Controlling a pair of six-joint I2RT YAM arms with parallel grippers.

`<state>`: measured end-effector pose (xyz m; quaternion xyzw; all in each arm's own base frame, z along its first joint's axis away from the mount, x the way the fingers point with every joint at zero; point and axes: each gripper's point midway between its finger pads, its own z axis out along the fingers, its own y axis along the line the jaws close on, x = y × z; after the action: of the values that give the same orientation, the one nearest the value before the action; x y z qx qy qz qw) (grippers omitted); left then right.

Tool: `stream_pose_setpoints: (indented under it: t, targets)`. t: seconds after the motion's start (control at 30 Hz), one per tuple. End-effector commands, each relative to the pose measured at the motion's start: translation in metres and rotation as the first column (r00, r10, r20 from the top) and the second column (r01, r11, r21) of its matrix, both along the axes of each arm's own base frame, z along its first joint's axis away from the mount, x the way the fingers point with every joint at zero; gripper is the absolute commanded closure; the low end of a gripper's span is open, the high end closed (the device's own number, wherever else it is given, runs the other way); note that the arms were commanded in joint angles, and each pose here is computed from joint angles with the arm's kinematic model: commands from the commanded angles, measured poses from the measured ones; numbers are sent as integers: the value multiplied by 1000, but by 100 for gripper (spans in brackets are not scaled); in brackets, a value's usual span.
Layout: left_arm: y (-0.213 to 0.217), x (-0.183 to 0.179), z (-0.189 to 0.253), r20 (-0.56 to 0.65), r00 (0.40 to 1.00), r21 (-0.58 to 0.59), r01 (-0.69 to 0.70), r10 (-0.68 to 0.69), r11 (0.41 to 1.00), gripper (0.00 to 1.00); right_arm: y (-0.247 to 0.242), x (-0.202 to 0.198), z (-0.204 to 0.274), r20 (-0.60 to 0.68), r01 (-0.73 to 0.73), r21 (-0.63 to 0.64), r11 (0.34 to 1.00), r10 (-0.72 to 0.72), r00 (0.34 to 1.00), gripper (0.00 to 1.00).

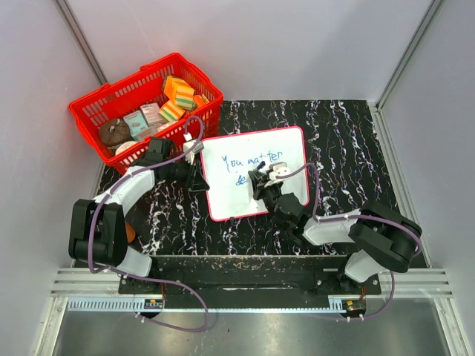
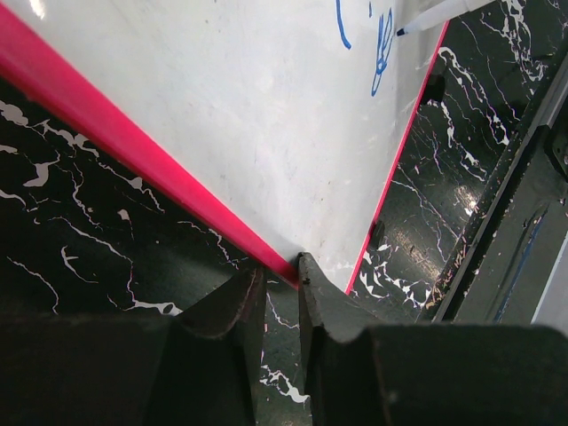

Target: Write a sentence on the whiteboard

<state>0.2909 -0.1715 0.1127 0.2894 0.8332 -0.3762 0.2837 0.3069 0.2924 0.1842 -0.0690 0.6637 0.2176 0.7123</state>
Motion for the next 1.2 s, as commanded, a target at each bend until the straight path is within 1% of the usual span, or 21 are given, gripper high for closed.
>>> stream_pose_setpoints:
  t: [0.0,0.17,0.4,0.73,0.9,1.17]
  targets:
    - [-2,10,17,130,991,0,36,-36,999,100,-16,-2,23,49,31,35,999,-33,998,100]
    - [-2,9,16,125,991,-1,37,-37,999,100,-18,-4,34,71,29,40,999,-32,997,100]
    - [-2,9,17,126,991,-2,37,-36,999,100,-11,4,26,58,33,20,999,-34,998,100]
    - [-2,10,17,127,991,-2,37,-36,999,100,-1,6,21,52,3,23,1000,-4,999,100]
    - [-2,10,17,129,991,-1,37,-37,999,100,3,4,25,60,-21,36,999,19,998,100]
    - [-2,10,17,128,991,1,37,-37,999,100,3,8,16,38,3,17,1000,-4,999,100]
